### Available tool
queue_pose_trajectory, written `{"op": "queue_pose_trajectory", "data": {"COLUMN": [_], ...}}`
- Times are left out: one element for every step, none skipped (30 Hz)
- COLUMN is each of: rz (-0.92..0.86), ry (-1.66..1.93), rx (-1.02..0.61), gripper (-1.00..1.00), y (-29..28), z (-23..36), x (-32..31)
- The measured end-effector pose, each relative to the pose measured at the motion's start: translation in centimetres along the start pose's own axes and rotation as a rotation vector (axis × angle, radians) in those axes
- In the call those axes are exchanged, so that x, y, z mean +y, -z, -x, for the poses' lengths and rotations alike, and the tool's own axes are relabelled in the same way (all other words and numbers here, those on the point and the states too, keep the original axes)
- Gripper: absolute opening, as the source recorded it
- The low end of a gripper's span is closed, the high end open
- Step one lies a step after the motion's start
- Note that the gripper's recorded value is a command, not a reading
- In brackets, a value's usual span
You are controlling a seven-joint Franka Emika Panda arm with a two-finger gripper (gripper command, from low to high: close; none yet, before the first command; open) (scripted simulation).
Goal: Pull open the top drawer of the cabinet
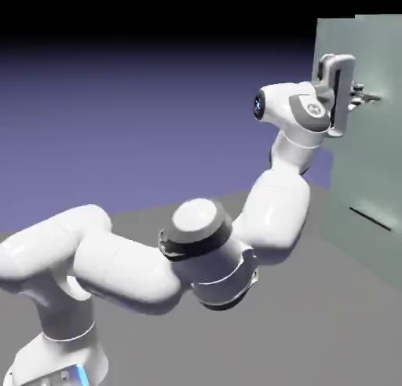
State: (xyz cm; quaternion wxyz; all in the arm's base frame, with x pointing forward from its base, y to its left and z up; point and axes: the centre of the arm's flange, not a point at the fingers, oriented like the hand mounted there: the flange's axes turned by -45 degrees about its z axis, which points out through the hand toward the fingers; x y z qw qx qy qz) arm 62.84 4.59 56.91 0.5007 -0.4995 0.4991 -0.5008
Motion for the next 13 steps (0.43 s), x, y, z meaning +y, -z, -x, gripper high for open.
{"op": "queue_pose_trajectory", "data": {"rz": [0.0, 0.0, 0.0, 0.0, 0.0, 0.0, 0.0, 0.0, 0.0, 0.0, 0.0, 0.003, 0.003], "ry": [0.0, 0.0, 0.0, 0.0, 0.0, 0.0, 0.0, 0.0, 0.0, 0.0, 0.0, 0.0, 0.0], "rx": [0.0, 0.0, 0.0, 0.0, 0.0, 0.0, 0.0, 0.0, 0.0, 0.0, 0.0, 0.0, 0.0], "gripper": [-1.0, -1.0, -1.0, -1.0, -1.0, -1.0, -1.0, -1.0, -1.0, -1.0, 1.0, 1.0, 1.0], "y": [0.9, 1.8, 2.8, 3.7, 4.7, 5.7, 6.8, 7.8, 8.9, 10.0, 10.5, 10.5, 10.5], "z": [0.0, 0.0, 0.0, 0.0, 0.0, 0.0, 0.0, 0.0, 0.0, 0.0, 0.0, 0.0, 0.0], "x": [0.0, 0.0, 0.0, 0.0, 0.0, 0.0, 0.0, 0.0, 0.0, 0.0, 0.0, 0.0, 0.0]}}
